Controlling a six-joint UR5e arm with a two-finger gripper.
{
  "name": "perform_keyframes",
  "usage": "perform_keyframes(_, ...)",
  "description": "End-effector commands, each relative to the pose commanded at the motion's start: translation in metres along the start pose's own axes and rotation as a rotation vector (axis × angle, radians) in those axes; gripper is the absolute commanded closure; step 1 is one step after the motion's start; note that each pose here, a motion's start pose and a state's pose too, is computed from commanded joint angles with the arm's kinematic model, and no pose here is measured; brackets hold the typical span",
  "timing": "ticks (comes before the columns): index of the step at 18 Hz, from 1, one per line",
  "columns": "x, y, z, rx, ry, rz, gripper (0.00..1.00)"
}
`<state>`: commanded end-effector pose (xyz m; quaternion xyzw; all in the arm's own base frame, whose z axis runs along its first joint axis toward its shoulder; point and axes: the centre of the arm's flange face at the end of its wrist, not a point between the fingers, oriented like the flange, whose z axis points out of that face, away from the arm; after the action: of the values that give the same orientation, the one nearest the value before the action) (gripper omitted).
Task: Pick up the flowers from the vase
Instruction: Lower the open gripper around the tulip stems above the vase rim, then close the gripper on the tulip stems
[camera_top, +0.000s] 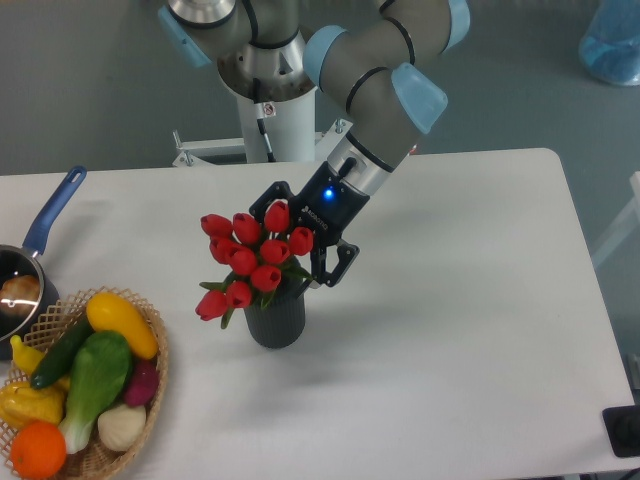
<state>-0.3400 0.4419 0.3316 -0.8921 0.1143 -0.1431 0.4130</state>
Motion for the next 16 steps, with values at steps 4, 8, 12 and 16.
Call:
perform_keyframes(4, -0.0028, -0.0023, -0.0007, 0.017, 0.002, 0.008, 0.28)
perform_keyframes(8, -0.0043, -0.0008, -0.0015, 0.014, -0.001, 0.009, 0.37)
perform_keyframes(12, -0.0052, -0.0044, -0.0034, 0.024, -0.001, 0.020, 0.46)
perform_keyframes(16, -0.0044, -0.0027, -0.0022, 0.025, 0.002, 0.018, 0.56)
